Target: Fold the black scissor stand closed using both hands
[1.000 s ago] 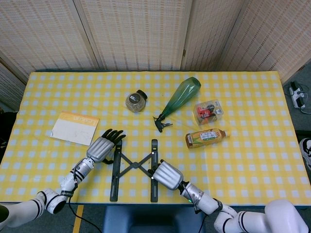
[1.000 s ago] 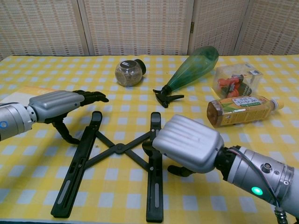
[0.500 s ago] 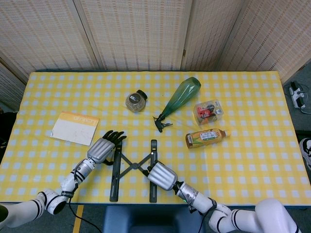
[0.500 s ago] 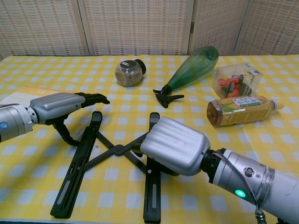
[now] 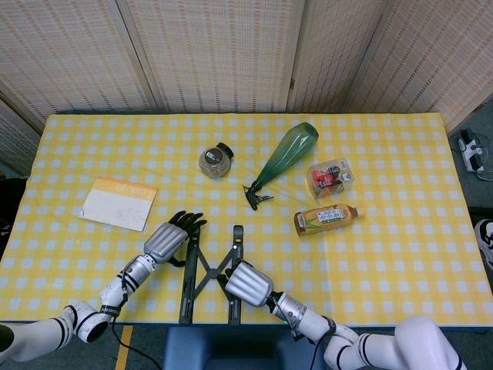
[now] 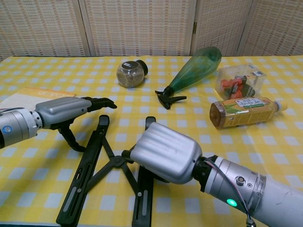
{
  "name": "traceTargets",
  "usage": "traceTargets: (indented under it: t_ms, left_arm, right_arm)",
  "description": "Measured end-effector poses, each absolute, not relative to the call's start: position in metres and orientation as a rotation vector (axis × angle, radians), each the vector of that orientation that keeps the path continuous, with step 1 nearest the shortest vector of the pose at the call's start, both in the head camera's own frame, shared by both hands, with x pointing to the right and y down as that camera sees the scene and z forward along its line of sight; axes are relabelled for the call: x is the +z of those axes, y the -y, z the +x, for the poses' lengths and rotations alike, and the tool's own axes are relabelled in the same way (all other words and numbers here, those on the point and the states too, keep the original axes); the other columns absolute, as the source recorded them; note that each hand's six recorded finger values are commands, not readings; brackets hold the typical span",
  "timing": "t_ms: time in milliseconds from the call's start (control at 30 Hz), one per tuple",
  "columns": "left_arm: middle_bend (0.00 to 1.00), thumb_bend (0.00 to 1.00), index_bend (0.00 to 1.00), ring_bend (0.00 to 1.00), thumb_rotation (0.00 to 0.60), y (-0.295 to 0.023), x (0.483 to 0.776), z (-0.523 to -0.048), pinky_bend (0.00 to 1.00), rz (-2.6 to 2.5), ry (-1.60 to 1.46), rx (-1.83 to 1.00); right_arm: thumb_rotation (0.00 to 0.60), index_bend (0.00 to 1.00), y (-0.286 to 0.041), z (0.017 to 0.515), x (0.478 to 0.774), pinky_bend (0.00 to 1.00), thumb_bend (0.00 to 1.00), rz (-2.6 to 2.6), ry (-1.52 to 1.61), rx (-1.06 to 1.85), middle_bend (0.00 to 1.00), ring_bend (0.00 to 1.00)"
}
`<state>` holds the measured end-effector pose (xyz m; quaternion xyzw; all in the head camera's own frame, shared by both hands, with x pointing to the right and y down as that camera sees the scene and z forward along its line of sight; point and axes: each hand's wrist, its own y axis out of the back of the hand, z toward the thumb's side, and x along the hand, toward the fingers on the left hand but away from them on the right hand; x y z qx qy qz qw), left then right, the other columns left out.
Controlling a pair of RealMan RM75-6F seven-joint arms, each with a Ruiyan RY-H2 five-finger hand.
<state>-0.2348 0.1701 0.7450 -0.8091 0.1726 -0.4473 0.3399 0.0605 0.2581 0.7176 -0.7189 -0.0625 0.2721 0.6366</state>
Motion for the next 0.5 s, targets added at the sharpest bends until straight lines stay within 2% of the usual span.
traceTargets:
  t_ms: [500]
  left_arm:
    - [0.0, 0.13, 0.0, 0.0, 0.6, -0.179, 0.741, -0.216, 0.0, -2.134, -0.417, -1.12]
  right_arm:
    - [0.6, 0.42, -0.266, 0.04, 0.713, 0.67, 0.32, -1.642, 0.151, 0.59, 0.62, 0.73]
